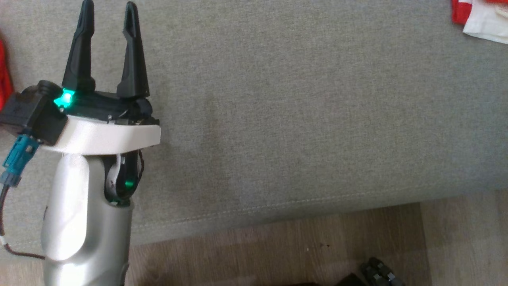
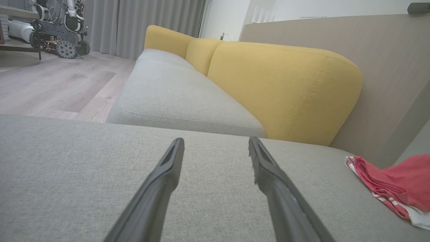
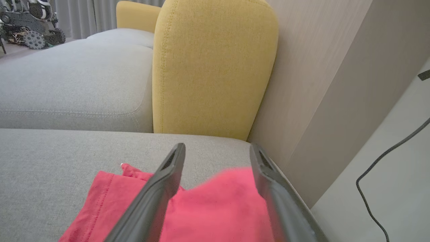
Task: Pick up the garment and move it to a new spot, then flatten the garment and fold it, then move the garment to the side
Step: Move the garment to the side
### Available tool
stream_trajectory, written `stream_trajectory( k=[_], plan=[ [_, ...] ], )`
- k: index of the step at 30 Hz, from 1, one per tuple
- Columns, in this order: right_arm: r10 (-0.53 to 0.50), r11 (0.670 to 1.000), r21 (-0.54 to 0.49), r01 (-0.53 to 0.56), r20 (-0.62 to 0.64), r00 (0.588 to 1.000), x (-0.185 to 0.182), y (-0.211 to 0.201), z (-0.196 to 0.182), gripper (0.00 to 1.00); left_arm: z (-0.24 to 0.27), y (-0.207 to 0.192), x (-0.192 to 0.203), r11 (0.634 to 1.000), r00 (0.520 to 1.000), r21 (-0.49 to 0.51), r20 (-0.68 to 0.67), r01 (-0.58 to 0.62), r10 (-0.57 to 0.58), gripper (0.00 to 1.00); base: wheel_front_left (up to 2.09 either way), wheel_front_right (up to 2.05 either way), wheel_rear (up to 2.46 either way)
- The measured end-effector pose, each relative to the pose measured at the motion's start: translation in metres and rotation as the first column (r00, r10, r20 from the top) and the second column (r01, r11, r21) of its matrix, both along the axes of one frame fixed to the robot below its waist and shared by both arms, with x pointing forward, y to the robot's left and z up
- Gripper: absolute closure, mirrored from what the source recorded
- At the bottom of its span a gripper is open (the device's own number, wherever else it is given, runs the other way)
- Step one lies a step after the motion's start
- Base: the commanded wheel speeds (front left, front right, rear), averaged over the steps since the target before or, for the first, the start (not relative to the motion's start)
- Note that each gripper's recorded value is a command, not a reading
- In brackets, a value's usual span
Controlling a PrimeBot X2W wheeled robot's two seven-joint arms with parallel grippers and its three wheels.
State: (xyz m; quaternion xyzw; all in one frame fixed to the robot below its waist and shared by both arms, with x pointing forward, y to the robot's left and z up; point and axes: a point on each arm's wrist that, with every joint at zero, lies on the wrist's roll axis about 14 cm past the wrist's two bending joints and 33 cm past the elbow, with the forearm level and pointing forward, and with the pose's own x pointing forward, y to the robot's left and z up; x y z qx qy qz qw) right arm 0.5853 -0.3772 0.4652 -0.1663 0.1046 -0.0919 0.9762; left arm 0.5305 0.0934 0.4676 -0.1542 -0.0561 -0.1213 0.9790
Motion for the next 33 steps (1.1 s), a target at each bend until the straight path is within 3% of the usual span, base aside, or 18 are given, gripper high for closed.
stream_trajectory(
  k=[7,13,21,33],
  plan=[
    [0.069,0.997,0.013,-0.071,0.135,0.988,0.013,0.028,0.039,0.00,0.012,0.005,-0.004,1.000,1.000,0.007,0.015,-0.014,0.013,0.00,0.00,0.00,0.00],
    [0.211,0.974,0.025,-0.224,0.255,0.944,0.011,0.093,0.075,0.00,0.039,0.014,-0.019,0.999,0.998,-0.004,0.055,-0.036,0.037,0.00,0.00,0.00,0.00],
    [0.352,0.905,0.102,-0.412,0.362,0.863,-0.042,0.181,0.096,0.00,0.077,0.029,-0.060,0.996,0.992,-0.035,0.092,-0.084,0.087,0.00,0.00,0.00,0.00],
    [0.402,0.845,0.222,-0.487,0.336,0.851,-0.124,0.245,0.063,0.00,0.083,0.047,-0.121,0.989,0.987,-0.033,0.065,-0.146,0.148,0.00,0.00,0.00,0.00]
  ],
)
